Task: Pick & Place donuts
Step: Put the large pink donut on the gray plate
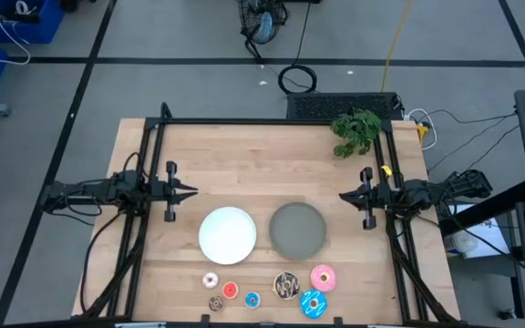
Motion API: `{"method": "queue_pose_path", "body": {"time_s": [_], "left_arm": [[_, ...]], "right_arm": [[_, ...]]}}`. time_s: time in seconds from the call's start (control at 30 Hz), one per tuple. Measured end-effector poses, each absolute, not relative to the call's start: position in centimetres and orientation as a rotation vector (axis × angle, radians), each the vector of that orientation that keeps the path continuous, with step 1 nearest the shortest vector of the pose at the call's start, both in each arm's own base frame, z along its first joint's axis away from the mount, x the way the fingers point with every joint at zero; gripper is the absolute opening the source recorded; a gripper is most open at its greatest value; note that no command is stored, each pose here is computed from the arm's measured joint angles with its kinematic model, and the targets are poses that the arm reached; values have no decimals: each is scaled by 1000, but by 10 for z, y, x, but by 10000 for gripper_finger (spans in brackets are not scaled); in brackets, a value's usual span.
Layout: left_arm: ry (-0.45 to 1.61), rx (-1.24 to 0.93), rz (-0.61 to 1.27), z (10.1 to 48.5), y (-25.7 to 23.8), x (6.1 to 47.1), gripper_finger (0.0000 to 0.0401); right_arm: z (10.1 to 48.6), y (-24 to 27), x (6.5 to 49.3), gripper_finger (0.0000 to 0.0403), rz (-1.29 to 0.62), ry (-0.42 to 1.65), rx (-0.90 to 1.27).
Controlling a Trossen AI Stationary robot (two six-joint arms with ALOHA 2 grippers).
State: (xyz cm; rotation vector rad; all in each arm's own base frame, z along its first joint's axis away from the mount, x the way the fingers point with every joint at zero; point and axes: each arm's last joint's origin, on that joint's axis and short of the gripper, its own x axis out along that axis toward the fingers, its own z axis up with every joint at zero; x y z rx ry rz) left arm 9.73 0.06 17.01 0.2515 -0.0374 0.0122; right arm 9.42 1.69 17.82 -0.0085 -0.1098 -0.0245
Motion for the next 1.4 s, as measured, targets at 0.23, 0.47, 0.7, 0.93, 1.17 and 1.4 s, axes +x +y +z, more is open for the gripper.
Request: {"method": "queue_pose_path", "body": {"time_s": [0.23, 0.47, 0.7, 0.93, 1.17, 1.4], "left_arm": [[-37, 254, 12, 170, 1, 97, 42], [-50, 248, 13, 171, 1, 97, 42], [-86, 154, 22, 175, 1, 97, 42], [-109, 152, 117, 178, 3, 97, 42], [-128, 178, 207, 180, 6, 96, 42], [-149, 251, 216, 183, 6, 95, 42]], "right_arm": [[179, 17, 94, 0, -20, -123, 73], [181, 17, 94, 0, -20, -144, 81], [200, 17, 90, 0, -7, -309, -42], [266, 21, 94, 0, -23, -157, -54], [320, 49, 144, 0, -46, 309, -95], [343, 106, 195, 0, -32, 702, -140]]}}
